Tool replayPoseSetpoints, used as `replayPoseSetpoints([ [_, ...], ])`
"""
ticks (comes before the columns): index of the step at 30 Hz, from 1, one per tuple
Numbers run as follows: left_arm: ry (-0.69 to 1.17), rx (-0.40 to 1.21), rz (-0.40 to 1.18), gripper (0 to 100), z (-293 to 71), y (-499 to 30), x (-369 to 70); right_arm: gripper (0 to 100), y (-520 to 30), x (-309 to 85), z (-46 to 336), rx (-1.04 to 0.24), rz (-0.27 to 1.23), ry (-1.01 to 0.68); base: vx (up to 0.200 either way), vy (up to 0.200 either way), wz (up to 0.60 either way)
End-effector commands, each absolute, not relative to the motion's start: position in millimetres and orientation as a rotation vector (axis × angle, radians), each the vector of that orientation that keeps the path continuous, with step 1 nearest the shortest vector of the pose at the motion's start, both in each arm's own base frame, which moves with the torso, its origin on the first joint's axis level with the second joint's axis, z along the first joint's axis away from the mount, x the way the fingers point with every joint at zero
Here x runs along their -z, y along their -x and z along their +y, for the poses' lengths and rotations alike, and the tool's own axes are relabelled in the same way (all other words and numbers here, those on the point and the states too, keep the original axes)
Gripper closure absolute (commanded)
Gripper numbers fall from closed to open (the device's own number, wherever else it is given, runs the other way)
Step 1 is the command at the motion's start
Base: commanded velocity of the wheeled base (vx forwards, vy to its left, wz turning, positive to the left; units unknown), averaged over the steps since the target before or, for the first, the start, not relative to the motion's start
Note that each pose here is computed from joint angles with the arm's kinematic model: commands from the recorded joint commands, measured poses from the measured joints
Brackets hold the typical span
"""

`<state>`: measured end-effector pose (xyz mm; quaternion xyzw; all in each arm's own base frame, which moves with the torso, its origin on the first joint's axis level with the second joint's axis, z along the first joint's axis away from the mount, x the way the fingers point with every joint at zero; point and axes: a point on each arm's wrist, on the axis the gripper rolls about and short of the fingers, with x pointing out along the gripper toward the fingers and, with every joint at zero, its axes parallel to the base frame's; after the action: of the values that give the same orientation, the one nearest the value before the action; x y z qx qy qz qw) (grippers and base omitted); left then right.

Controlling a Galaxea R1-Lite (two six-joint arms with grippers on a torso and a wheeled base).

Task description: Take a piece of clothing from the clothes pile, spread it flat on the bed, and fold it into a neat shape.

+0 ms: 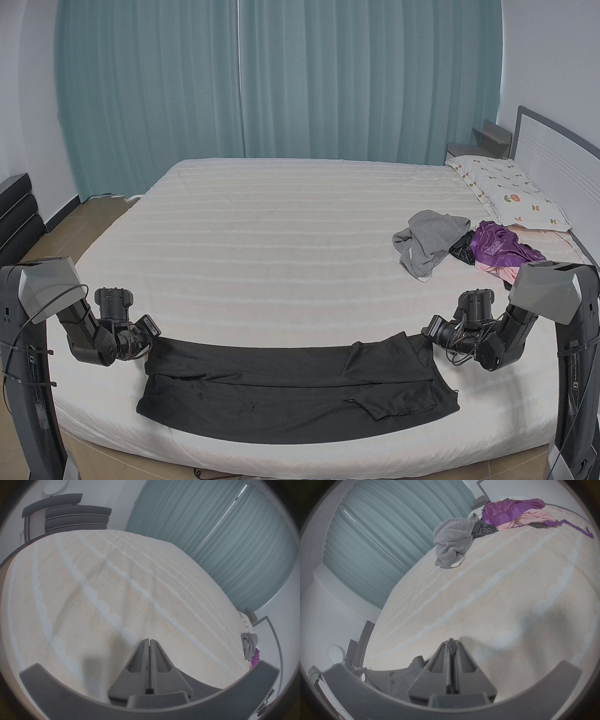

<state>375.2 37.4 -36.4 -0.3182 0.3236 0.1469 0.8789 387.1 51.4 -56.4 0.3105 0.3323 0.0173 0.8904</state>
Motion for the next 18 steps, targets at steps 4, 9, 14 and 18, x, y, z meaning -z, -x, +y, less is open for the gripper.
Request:
replayPoseSetpoints([
  [4,0.663,-0.306,0.671,100,37.7,-376.0,36.1,100,-390.3,55.8,46.3,-0.019,0.664,-0.673,0.0,0.0,0.0],
  [9,0.663,-0.305,0.668,100,37.8,-376.8,35.6,100,-389.7,56.2,45.7,-0.016,0.666,-0.675,0.0,0.0,0.0],
  [14,0.667,-0.305,0.665,100,38.3,-377.1,34.8,0,-387.1,58.3,46.0,-0.014,0.677,-0.673,0.0,0.0,0.0],
  [18,0.67,-0.305,0.668,100,37.6,-375.8,34.6,0,-384.3,56.8,45.7,-0.009,0.683,-0.69,0.0,0.0,0.0],
])
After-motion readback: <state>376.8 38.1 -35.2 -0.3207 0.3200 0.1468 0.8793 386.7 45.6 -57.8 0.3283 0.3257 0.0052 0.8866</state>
